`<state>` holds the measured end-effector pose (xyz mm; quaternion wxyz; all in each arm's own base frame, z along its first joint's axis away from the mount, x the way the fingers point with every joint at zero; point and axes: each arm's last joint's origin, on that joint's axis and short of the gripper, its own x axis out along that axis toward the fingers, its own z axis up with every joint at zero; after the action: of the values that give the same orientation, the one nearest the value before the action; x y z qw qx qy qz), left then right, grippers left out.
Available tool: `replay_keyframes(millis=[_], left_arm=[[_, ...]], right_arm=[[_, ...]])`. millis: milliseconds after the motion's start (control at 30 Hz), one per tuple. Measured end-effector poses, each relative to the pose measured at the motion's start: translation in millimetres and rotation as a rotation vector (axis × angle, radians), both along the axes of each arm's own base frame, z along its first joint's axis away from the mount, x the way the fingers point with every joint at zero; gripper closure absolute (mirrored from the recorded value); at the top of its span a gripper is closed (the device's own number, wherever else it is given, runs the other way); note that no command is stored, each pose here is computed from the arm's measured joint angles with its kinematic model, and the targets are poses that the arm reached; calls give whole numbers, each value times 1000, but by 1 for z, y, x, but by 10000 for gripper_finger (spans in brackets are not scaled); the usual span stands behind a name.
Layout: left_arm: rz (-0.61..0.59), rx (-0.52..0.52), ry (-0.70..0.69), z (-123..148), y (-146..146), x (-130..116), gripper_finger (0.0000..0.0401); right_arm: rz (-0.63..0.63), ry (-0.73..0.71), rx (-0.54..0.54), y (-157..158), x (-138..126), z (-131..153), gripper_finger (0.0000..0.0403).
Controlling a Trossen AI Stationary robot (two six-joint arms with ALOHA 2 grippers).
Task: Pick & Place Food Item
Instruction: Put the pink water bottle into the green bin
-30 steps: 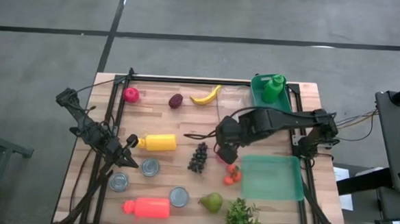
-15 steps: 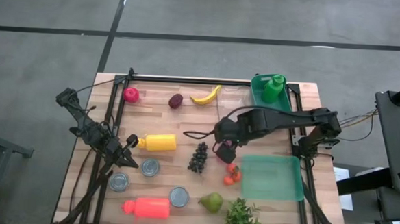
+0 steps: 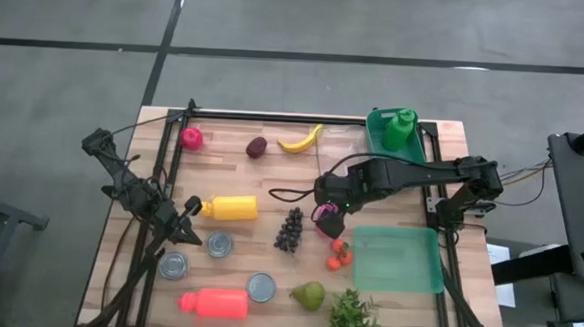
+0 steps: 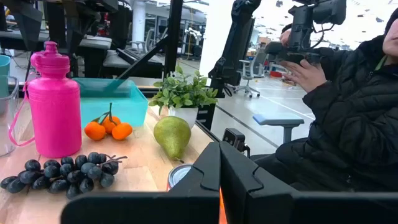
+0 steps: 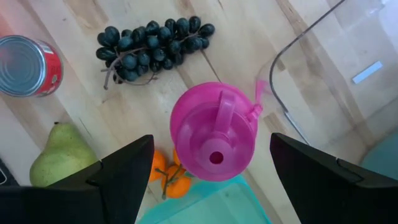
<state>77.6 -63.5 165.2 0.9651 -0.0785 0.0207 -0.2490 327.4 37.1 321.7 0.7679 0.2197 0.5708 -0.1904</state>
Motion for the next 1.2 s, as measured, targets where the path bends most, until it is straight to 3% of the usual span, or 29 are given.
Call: replay_keyframes(millis=[533, 733, 1200], left_arm=[[0, 0, 0, 0, 0, 0, 401], [0, 0, 0, 0, 0, 0, 401], [0, 0, 0, 0, 0, 0, 401]], right_arm=[[-4, 32, -9, -1, 0, -18, 84], [-22, 27, -60, -3, 1, -18, 84], [-22, 36, -34, -3, 0, -23, 84]])
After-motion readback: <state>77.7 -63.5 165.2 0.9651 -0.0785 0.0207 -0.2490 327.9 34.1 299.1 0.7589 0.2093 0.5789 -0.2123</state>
